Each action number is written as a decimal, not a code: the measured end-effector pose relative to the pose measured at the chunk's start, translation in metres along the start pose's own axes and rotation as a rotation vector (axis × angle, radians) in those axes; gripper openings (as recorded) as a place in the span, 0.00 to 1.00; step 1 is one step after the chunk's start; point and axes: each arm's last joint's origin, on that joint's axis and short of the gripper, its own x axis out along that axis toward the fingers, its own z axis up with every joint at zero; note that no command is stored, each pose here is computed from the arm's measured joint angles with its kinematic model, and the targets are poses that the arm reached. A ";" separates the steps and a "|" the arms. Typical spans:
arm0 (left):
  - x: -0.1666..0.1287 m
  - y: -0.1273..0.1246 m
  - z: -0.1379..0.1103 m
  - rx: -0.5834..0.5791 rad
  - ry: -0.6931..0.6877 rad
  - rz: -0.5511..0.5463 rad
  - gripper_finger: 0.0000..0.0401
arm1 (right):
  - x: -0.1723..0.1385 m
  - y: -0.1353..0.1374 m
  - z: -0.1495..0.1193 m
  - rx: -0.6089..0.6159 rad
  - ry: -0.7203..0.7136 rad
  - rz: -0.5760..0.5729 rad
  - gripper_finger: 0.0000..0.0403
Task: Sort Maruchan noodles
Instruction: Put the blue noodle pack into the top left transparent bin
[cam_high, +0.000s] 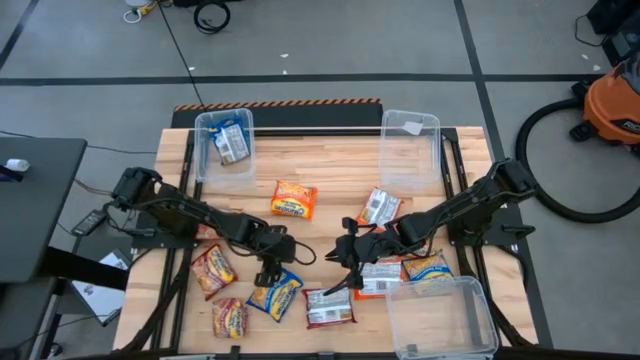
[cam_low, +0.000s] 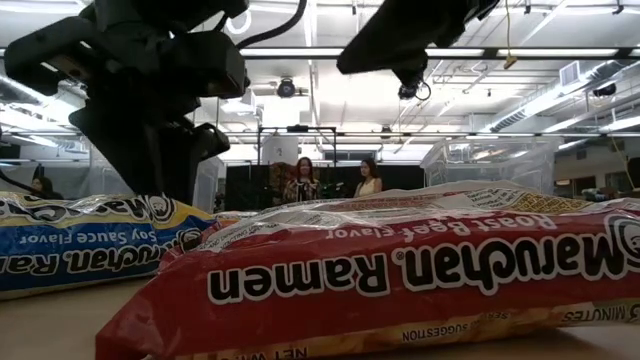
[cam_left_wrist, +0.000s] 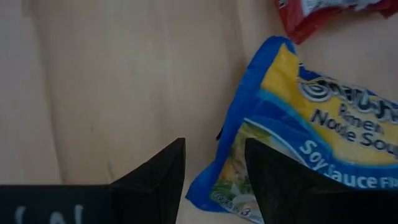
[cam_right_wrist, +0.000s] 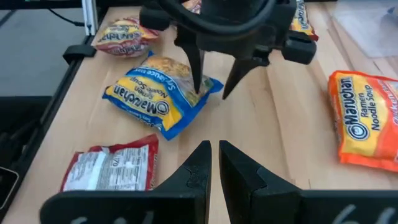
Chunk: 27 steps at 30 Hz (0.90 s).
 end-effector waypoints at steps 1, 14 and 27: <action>0.002 0.000 0.001 0.010 -0.014 -0.009 0.43 | 0.000 0.001 0.001 0.003 -0.010 0.008 0.10; 0.020 -0.008 -0.006 -0.003 0.046 -0.064 0.36 | 0.002 0.001 0.000 0.003 -0.007 0.016 0.10; 0.020 -0.011 -0.005 0.012 0.028 -0.059 0.03 | 0.000 0.002 0.000 0.014 0.006 0.041 0.10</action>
